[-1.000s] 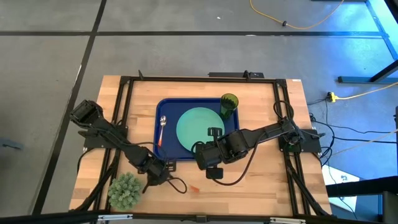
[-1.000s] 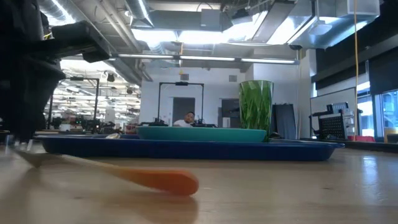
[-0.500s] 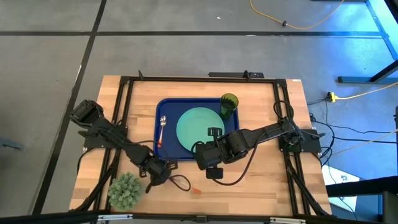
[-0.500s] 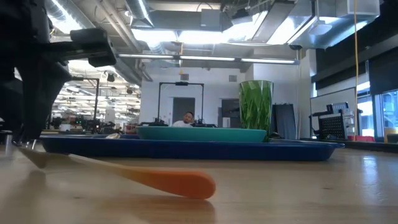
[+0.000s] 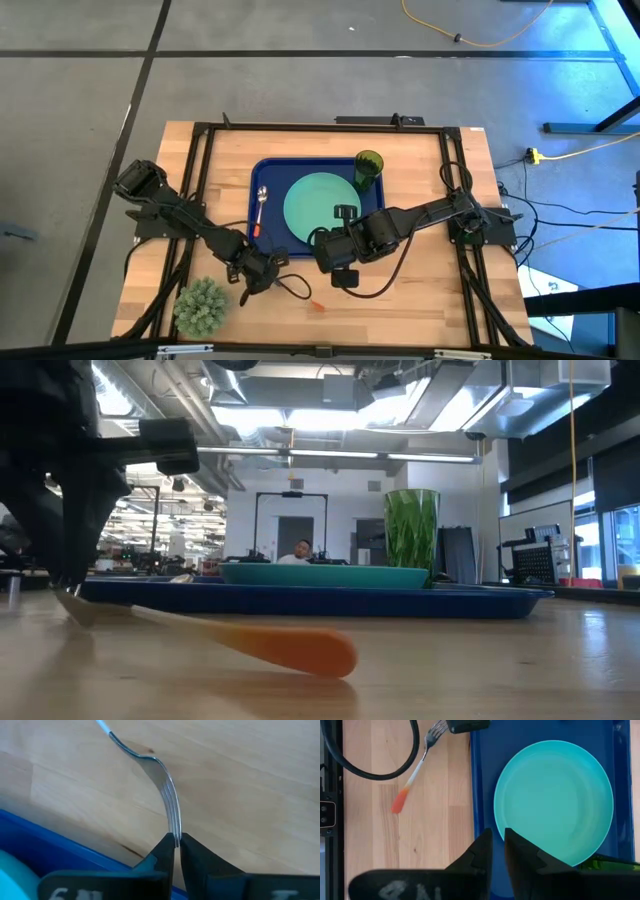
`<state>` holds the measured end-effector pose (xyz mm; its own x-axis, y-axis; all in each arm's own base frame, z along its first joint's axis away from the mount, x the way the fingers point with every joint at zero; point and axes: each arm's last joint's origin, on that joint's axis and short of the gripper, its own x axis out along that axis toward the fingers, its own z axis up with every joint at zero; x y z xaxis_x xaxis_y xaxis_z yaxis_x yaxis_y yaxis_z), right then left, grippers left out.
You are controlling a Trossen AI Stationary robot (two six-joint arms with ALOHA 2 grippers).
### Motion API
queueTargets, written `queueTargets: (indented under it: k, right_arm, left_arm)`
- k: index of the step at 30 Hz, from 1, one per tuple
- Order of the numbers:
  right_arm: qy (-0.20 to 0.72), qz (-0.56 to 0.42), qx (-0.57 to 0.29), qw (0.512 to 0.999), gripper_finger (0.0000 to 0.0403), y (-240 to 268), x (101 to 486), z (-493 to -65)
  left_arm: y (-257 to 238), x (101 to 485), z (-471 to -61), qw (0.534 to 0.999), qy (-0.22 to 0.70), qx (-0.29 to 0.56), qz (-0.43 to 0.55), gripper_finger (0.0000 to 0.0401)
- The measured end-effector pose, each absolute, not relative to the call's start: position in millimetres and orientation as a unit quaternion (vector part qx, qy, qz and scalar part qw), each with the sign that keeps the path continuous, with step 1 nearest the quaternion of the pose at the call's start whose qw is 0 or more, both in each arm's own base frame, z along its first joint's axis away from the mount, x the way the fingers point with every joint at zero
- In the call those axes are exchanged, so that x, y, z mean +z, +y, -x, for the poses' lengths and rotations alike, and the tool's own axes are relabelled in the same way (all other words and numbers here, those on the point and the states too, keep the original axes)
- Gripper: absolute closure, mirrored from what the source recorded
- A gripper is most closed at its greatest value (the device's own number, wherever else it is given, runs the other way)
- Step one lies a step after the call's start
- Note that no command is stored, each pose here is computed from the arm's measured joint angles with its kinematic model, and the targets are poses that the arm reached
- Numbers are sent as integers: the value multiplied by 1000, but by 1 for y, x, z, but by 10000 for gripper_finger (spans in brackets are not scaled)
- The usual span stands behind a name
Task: Pick and place plate/cup/fork/spoon on tray
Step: Put the orange fork on the blue serving tray to the left side of the green plate
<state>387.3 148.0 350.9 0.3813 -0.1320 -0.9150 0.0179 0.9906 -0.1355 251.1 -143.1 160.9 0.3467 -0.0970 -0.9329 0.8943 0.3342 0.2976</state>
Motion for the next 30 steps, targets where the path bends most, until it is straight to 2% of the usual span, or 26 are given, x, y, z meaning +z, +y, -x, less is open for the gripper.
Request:
queueTargets:
  k: [8,11,18,26,30]
  right_arm:
    - [555,55,-43,829,353,148,351,-387]
    - [555,61,-39,829,353,148,351,-387]
    - [558,61,-43,827,353,144,351,-388]
    - [559,57,-49,826,353,138,351,-390]
    - [559,55,-52,826,353,135,351,-391]
  left_arm:
    - [-139,156,-257,695,452,-348,-437,393]
    - [-140,150,-260,707,462,-335,-418,389]
    - [-140,145,-261,701,471,-334,-418,373]
    - [-137,146,-262,696,476,-262,-470,365]
    - [-136,148,-262,697,474,-252,-476,367]
